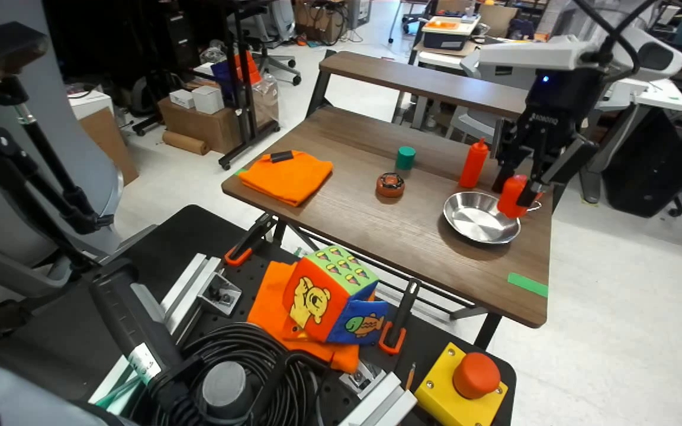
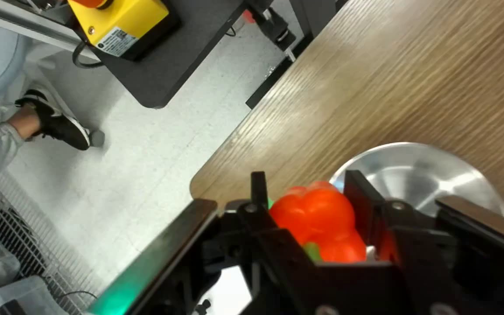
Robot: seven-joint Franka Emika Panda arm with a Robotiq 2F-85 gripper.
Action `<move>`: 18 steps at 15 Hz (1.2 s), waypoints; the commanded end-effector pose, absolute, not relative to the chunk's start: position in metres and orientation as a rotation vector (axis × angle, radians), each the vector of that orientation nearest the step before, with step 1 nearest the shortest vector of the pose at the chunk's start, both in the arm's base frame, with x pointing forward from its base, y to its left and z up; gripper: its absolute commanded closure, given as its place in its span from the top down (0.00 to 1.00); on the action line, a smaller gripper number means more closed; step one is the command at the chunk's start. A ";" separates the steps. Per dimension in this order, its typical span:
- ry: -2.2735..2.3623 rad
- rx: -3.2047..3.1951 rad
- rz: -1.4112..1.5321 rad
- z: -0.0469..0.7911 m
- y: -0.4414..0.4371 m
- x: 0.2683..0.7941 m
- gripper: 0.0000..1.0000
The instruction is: Put the red pepper on the pan
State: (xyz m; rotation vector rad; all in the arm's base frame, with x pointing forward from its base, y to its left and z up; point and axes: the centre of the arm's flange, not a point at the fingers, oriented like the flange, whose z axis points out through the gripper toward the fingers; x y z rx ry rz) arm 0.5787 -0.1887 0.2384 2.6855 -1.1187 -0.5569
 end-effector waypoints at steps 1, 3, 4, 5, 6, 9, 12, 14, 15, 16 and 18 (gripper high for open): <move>-1.175 2.678 -0.556 0.208 -0.221 0.576 0.22; -1.173 2.682 -0.536 0.202 -0.222 0.581 0.22; -1.163 2.687 -0.516 0.202 -0.218 0.586 0.22; -1.153 2.692 -0.495 0.204 -0.214 0.592 0.22; -1.142 2.706 -0.486 0.205 -0.210 0.600 0.22; -1.115 2.720 -0.451 0.211 -0.197 0.622 0.22; -1.091 2.741 -0.453 0.203 -0.182 0.639 0.22; -1.072 2.764 -0.469 0.194 -0.170 0.649 0.22; -1.064 2.773 -0.475 0.188 -0.164 0.654 0.22; -1.056 2.781 -0.486 0.182 -0.157 0.659 0.22; -1.034 2.789 -0.498 0.171 -0.143 0.665 0.22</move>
